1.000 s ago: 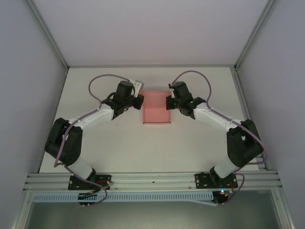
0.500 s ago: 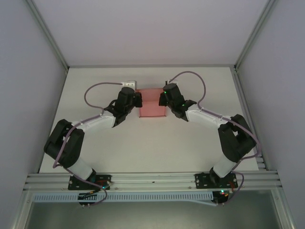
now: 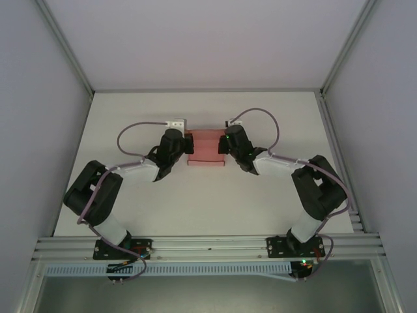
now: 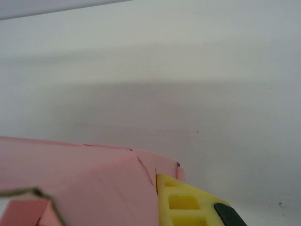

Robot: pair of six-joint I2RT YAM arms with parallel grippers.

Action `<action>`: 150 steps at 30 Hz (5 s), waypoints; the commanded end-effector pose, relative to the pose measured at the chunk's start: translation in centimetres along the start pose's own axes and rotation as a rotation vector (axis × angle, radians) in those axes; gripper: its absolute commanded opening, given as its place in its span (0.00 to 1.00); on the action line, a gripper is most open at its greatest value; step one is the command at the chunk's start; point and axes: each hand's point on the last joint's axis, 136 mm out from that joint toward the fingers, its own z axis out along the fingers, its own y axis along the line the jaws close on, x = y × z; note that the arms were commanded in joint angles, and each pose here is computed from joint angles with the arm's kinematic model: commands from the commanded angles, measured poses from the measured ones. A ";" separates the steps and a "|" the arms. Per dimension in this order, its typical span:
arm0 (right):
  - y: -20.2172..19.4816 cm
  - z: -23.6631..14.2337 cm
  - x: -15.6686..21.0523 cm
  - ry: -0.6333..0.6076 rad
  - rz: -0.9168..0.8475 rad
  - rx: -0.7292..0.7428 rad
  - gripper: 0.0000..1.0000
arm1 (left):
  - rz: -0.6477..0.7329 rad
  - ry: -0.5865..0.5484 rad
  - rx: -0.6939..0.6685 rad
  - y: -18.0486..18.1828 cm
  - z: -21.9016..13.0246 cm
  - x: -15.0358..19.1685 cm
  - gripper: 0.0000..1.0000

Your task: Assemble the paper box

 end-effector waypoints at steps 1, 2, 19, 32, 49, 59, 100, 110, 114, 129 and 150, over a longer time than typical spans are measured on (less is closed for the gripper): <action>-1.0 -0.4 3.1 0.061 -0.012 0.037 0.07 | -0.098 -0.045 0.079 -1.5 -0.7 -0.8 0.00; -0.9 -0.5 3.3 0.061 -0.012 0.035 0.07 | -0.106 -0.039 0.085 -1.5 -0.9 -0.5 0.00; -1.1 -1.4 7.5 0.073 -0.128 0.128 0.10 | -0.010 0.020 0.106 -1.1 -4.4 4.1 0.13; -2.5 -2.1 9.7 0.110 -0.158 0.198 0.10 | 0.001 0.114 0.071 0.0 -7.2 5.7 0.74; -2.2 -1.9 10.4 0.129 -0.177 0.201 0.13 | -0.238 0.199 -0.014 1.2 -7.5 -2.6 1.00; -1.7 -1.7 10.2 0.140 -0.189 0.197 0.17 | -0.297 0.437 0.209 -0.8 -0.7 1.9 0.90; -3.7 -12.5 9.8 0.094 0.068 0.054 1.00 | -0.408 0.615 0.238 1.6 1.3 11.8 0.28; -5.0 -13.1 6.9 0.045 0.313 0.070 1.00 | -0.496 0.571 0.315 2.2 0.8 11.3 0.17; -4.9 -11.5 7.1 0.136 0.393 0.063 1.00 | -0.531 0.553 0.362 2.2 0.7 11.1 0.14; 0.8 -4.4 5.2 0.300 0.505 -0.214 1.00 | -0.590 0.502 0.438 3.1 0.0 10.8 0.10; 4.9 -3.4 3.8 0.279 0.611 -0.518 0.56 | -0.531 0.439 0.480 2.3 -0.5 8.6 0.17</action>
